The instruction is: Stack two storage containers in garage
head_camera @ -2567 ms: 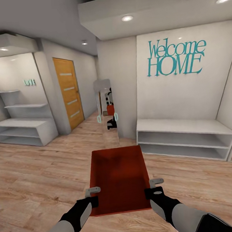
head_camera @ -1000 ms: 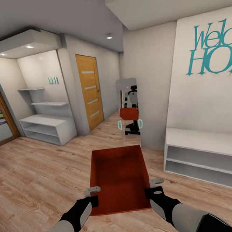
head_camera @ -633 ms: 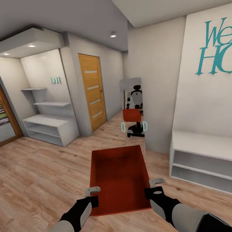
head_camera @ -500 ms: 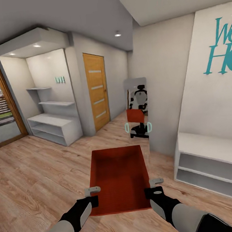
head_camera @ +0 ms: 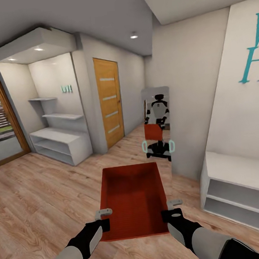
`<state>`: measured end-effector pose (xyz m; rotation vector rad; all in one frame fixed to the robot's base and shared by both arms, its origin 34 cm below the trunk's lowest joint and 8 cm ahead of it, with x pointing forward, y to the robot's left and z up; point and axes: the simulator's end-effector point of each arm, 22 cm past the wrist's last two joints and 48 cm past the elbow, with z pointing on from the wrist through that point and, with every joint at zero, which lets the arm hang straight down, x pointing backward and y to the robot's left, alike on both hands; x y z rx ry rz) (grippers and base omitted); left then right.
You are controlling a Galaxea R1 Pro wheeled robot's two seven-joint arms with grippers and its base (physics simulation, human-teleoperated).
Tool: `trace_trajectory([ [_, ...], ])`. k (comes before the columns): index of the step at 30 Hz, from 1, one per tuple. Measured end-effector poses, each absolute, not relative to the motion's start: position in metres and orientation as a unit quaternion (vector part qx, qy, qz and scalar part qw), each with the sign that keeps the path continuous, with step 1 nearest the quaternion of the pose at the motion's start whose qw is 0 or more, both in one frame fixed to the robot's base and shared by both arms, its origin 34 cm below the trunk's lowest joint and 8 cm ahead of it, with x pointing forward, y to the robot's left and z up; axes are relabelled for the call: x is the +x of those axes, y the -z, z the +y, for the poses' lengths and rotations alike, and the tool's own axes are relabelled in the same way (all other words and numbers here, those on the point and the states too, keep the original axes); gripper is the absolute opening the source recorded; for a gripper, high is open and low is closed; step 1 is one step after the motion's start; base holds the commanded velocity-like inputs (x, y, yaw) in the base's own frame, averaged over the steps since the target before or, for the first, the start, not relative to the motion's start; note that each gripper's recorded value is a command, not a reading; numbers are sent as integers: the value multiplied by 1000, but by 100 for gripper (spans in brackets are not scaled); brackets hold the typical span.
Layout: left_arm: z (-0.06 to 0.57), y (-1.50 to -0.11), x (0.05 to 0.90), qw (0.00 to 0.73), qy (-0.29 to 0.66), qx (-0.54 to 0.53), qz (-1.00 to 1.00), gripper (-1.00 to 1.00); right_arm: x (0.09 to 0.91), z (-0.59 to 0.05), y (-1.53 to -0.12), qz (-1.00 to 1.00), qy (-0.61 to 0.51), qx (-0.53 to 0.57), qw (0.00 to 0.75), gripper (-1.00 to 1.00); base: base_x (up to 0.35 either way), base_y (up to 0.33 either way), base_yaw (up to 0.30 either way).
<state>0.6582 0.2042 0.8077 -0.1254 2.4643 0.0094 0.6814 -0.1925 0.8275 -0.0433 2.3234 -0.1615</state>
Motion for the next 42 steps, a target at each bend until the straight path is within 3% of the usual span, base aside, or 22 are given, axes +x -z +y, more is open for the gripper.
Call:
trace_trajectory([
  [33, 204, -808, 658, 331, -4, -48, 942, -100, 682, -193, -828, 916, 64, -17, 396, -100, 323, 0, 263],
  [42, 204, -809, 659, 333, -4, -48, 942, -100, 683, -193, -829, 915, 63, -17, 397, -100, 323, 0, 51],
])
